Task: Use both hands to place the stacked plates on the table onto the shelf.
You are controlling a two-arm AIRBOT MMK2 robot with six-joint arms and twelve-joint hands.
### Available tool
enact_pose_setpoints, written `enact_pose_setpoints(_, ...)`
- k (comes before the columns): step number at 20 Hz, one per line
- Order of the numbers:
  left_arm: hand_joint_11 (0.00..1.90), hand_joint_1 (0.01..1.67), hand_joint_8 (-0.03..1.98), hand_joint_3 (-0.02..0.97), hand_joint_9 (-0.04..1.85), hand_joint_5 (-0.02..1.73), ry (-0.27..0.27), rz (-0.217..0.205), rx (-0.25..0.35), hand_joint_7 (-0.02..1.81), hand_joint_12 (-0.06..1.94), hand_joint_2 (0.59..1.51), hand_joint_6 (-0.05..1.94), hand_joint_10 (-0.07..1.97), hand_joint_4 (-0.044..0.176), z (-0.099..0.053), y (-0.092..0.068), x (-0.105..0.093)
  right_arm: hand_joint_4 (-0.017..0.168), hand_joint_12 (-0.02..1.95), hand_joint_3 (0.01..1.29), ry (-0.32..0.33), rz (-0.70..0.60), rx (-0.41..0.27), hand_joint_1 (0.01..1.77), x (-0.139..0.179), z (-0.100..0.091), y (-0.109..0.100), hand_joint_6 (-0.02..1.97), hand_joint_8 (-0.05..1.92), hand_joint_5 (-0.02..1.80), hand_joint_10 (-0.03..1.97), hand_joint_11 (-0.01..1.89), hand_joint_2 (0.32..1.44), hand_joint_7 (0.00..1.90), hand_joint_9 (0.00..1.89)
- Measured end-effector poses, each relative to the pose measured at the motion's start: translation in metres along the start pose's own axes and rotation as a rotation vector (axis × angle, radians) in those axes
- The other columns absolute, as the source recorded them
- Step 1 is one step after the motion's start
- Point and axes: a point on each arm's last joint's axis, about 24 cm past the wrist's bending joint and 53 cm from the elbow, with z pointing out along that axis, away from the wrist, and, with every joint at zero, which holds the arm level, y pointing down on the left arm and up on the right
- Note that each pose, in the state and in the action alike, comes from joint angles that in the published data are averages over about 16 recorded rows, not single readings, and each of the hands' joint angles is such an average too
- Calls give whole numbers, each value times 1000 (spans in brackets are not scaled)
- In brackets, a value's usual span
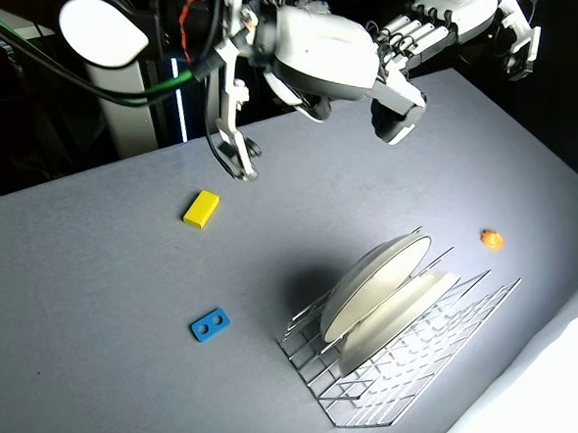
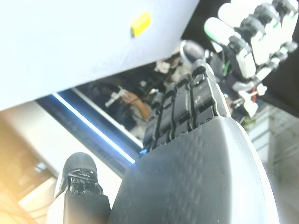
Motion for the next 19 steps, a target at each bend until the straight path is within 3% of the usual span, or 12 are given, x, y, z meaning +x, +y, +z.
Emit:
enact_pose_setpoints(11,16,19,-11,19,18,22,0,0,0,12,7,1137,7,-59,4,0,0,0,3,1562,9,66,13,-31,916,14,-38,18,1048,1170,433,1295,260,1007,465,421)
enact_pose_setpoints(19,15,18,-10,19,17,22,0,0,0,14,8,1137,7,-60,4,0,0,0,3,1536,9,87,28,-71,926,14,-50,28,1006,1111,471,1260,263,1015,492,431)
